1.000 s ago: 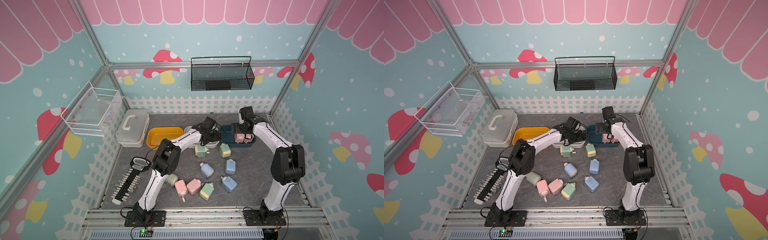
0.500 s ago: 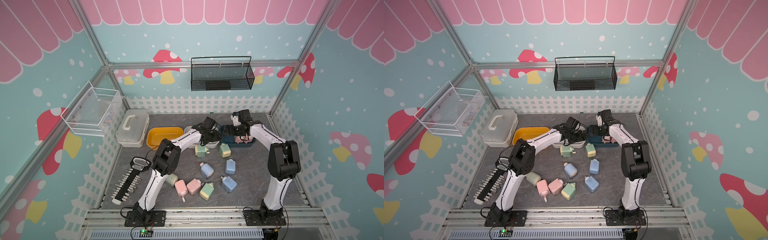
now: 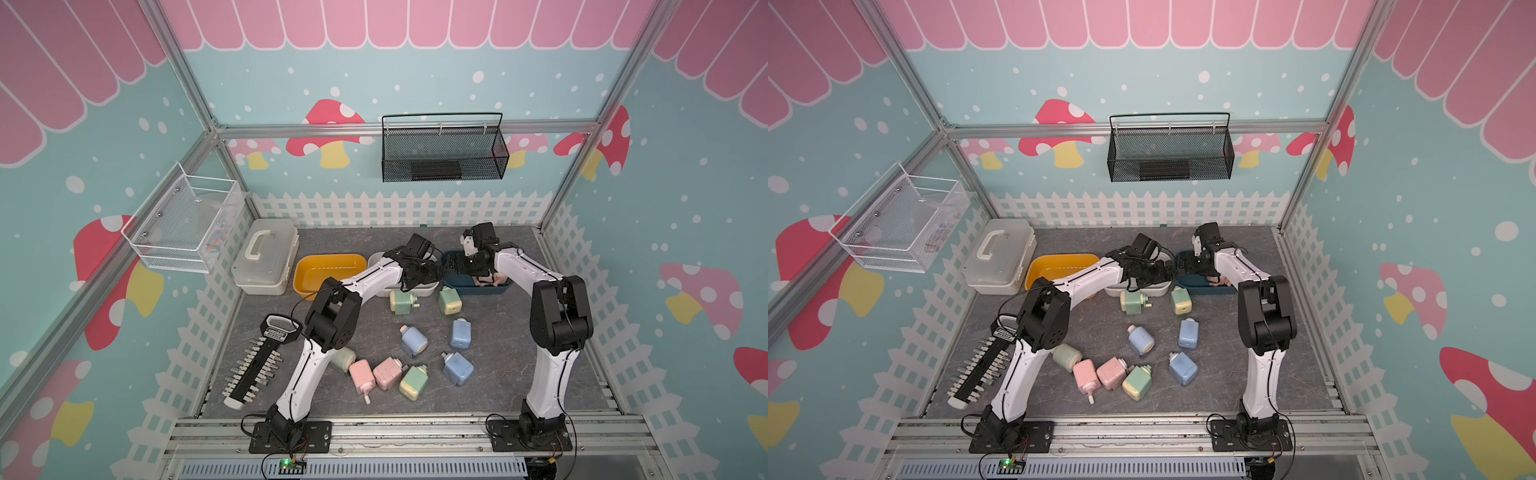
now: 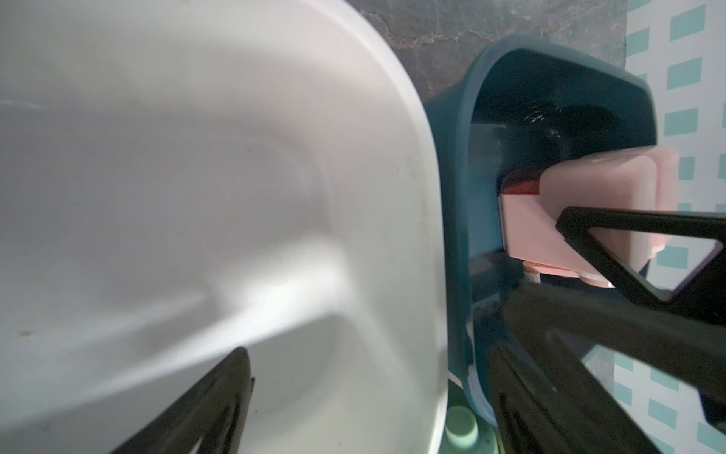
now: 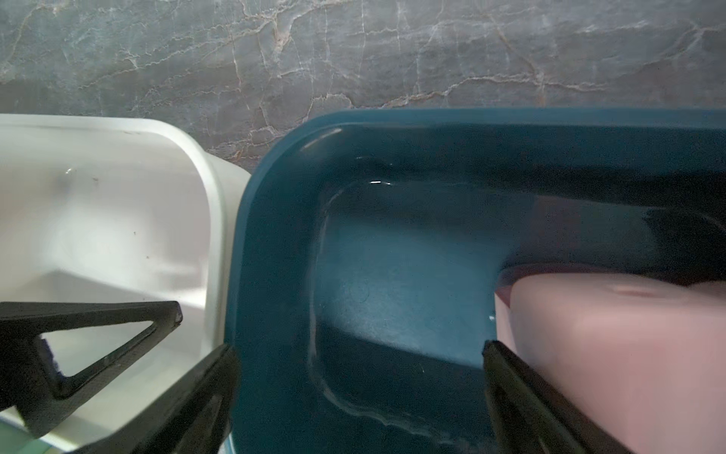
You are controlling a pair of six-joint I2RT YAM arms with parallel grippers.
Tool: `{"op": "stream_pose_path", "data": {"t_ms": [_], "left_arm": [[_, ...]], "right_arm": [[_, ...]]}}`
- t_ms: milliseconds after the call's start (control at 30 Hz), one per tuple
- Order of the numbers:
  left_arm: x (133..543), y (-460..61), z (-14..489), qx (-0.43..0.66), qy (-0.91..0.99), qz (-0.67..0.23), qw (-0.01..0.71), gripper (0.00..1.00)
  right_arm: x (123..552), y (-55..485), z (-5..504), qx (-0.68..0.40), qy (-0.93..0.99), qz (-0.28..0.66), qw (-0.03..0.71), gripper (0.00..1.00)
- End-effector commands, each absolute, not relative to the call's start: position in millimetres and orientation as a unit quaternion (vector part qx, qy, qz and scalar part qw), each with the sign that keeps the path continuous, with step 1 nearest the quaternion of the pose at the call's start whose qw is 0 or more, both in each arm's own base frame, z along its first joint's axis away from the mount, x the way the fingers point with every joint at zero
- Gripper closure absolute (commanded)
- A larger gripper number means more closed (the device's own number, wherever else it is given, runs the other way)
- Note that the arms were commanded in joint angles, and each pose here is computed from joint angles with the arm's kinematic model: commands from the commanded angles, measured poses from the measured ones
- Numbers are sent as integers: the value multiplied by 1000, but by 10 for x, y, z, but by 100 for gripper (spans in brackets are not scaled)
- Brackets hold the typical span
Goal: Place the pencil sharpeners by color into the storage box
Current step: Place the pencil sharpener in the storage box, then pick up the pencil sharpener from the center of the board.
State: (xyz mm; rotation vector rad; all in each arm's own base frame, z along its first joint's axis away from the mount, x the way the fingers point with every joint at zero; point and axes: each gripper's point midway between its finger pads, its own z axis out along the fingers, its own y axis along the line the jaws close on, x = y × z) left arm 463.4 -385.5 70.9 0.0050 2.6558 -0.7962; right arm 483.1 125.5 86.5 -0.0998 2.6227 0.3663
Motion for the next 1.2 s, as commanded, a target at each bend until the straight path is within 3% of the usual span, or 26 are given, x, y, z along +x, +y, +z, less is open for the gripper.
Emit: {"op": "stream_pose_path", "data": {"t_ms": [0, 333, 667, 900, 1167], "left_arm": [[4606, -3836, 1034, 8, 933, -300, 197, 6], [4409, -3616, 1396, 15, 931, -282, 231, 4], [3979, -3073, 1491, -10, 940, -226, 253, 1], [3459, -2365, 1592, -65, 944, -168, 275, 1], [2720, -1919, 1391, -120, 962, -137, 205, 1]], "right_arm": [[4857, 1358, 1025, -51, 953, 159, 254, 3], [4768, 1358, 1587, -78, 911, 173, 366, 1], [4561, 1125, 1926, -43, 896, 136, 421, 1], [4321, 1121, 2196, -68, 850, 150, 500, 1], [4001, 1428, 2514, -140, 786, 237, 553, 2]]}}
